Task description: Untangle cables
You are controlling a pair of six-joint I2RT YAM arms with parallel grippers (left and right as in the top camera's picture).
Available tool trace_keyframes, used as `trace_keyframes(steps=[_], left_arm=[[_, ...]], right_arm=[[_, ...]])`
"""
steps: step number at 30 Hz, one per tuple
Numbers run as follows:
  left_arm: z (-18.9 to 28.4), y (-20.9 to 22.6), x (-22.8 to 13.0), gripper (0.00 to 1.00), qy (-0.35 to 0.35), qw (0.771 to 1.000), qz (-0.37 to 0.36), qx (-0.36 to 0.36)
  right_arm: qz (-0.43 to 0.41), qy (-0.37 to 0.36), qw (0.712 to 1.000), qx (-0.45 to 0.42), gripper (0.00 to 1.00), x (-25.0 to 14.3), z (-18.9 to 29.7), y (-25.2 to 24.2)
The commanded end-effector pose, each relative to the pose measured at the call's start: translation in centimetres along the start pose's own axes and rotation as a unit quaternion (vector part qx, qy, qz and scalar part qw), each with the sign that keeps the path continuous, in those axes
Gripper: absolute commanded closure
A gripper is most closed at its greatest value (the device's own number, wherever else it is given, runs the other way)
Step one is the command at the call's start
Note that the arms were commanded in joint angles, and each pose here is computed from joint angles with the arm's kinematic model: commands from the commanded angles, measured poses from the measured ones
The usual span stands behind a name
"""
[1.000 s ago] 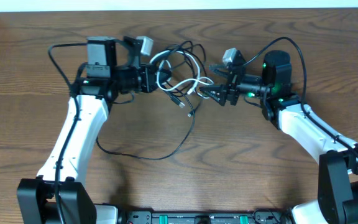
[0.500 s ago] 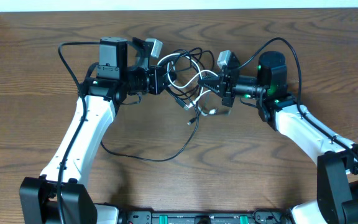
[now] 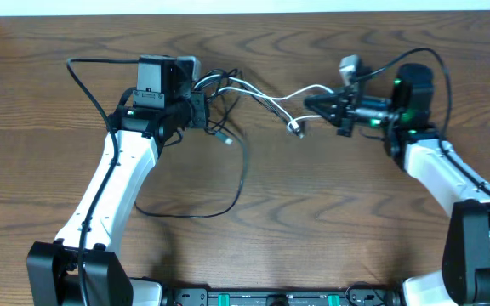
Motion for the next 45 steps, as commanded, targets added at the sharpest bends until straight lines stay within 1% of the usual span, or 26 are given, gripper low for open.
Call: trace_keyframes(steps=[1, 3, 5, 9, 11, 17, 22, 25, 31, 34, 36, 38, 39, 40, 43, 45], left_arm=[[1.0, 1.4, 0.8, 0.92, -0.021, 0.998, 0.002, 0.056], [1.0, 1.5, 0.8, 0.92, -0.022, 0.998, 0.002, 0.059], [1.1, 2.2, 0.9, 0.92, -0.026, 0.996, 0.002, 0.082], [1.6, 4.1, 1.1, 0.92, -0.033, 0.988, 0.003, 0.152], [1.7, 4.6, 1.0, 0.92, -0.033, 0.985, 0.004, 0.17], [1.8, 5.0, 1.0, 0.92, -0.034, 0.984, 0.015, 0.177], [2.0, 5.9, 1.0, 0.92, -0.039, 0.981, 0.046, 0.182], [2.0, 5.9, 0.9, 0.92, -0.039, 0.981, 0.069, 0.176], [1.4, 3.7, 0.8, 0.92, -0.026, 0.993, 0.07, 0.096], [1.1, 0.8, 1.1, 0.92, -0.021, 0.998, 0.066, -0.005], [1.3, -1.3, 1.6, 0.92, -0.024, 0.995, 0.058, -0.078], [2.0, -3.8, 2.5, 0.93, -0.036, 0.985, 0.041, -0.166], [2.3, -4.6, 2.8, 0.93, -0.041, 0.98, 0.035, -0.191], [2.9, -5.7, 3.3, 0.92, -0.049, 0.971, 0.022, -0.233], [4.6, -8.1, 4.2, 0.92, -0.069, 0.944, -0.014, -0.321], [5.6, -9.3, 4.5, 0.92, -0.076, 0.926, -0.035, -0.368]], right_arm=[[-0.059, -0.002, 0.998, 0.033, 0.99, 0.4, 1.9, 0.6], [-0.091, -0.003, 0.996, 0.025, 0.99, 0.1, 2.8, 0.0], [-0.121, -0.005, 0.992, 0.026, 0.99, 0.0, 3.6, -0.2], [-0.142, -0.008, 0.988, 0.06, 0.99, 0.2, 5.3, 0.4], [-0.145, -0.01, 0.987, 0.069, 0.99, 0.2, 5.8, 0.5], [-0.154, -0.007, 0.984, 0.091, 0.99, 0.1, 6.3, 1.0], [-0.154, -0.007, 0.984, 0.09, 0.99, 0.1, 6.3, 1.0], [-0.155, -0.01, 0.985, 0.075, 0.99, 0.1, 6.2, 0.6], [-0.154, -0.014, 0.988, 0.018, 0.99, 0.0, 5.3, -0.9], [-0.152, -0.012, 0.988, -0.023, 0.99, -0.2, 4.0, -1.7], [-0.15, -0.01, 0.988, -0.043, 0.97, -0.4, 3.2, -2.0], [-0.144, -0.005, 0.988, -0.063, 0.93, -0.6, 2.1, -2.3], [-0.136, -0.003, 0.988, -0.069, 0.92, -0.7, 1.8, -2.3], [-0.12, 0.0, 0.99, -0.072, 0.91, -0.8, 1.4, -2.3], [-0.085, 0.008, 0.993, -0.082, 0.88, -1.0, 0.5, -2.2], [-0.08, 0.01, 0.992, -0.099, 0.89, -1.1, 0.1, -2.5]])
Point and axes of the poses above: each gripper's point midway between its finger pads, its own z axis back along the fingers, its own y axis along the line the jaws close on, x = y × z, the point moved 3 cm from there along z, back along the fingers, and after that the axes turned 1 degree about z, right-handed, at the moved point
